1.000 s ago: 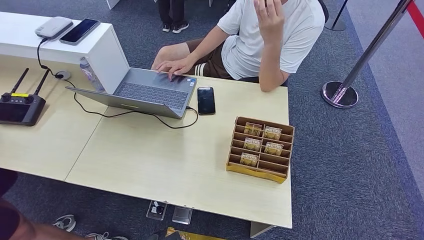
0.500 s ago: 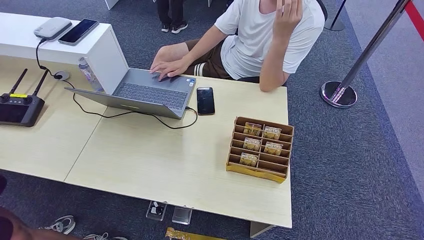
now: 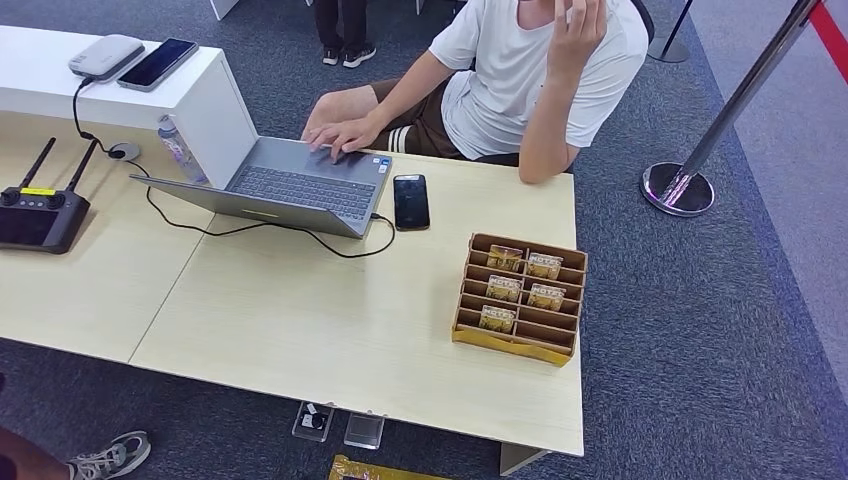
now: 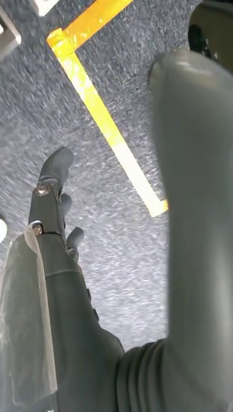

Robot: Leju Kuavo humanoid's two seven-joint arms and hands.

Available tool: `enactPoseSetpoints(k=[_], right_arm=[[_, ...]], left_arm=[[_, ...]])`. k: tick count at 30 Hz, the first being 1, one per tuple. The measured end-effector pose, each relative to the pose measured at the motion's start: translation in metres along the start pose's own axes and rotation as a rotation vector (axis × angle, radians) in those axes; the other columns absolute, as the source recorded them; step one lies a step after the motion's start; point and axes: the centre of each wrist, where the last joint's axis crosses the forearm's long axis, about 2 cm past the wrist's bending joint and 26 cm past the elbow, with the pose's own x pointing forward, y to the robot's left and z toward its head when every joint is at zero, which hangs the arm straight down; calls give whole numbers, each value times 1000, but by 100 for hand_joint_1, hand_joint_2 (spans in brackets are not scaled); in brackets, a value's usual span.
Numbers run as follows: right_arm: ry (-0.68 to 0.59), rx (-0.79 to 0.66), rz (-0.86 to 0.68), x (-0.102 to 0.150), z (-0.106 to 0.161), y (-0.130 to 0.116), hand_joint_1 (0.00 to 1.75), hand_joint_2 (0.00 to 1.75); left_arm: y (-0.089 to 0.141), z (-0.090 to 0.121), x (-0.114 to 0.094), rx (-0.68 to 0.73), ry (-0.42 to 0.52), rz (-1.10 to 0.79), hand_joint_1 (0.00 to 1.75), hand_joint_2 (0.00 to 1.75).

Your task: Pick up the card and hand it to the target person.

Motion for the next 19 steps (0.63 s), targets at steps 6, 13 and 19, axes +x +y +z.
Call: enactPoseSetpoints(k=[6,13,19], right_arm=[[6,96,-27,-8,4,7,0,0],[15,214,-63,-18,9,17,0,0],[25,301,-109,-24,13,23,0,0]], left_arm=[[0,4,-15,2,49,133,0,0],[0,10,-31,5,99,282,0,0],[1,13,-41,6,130,381,0,0]])
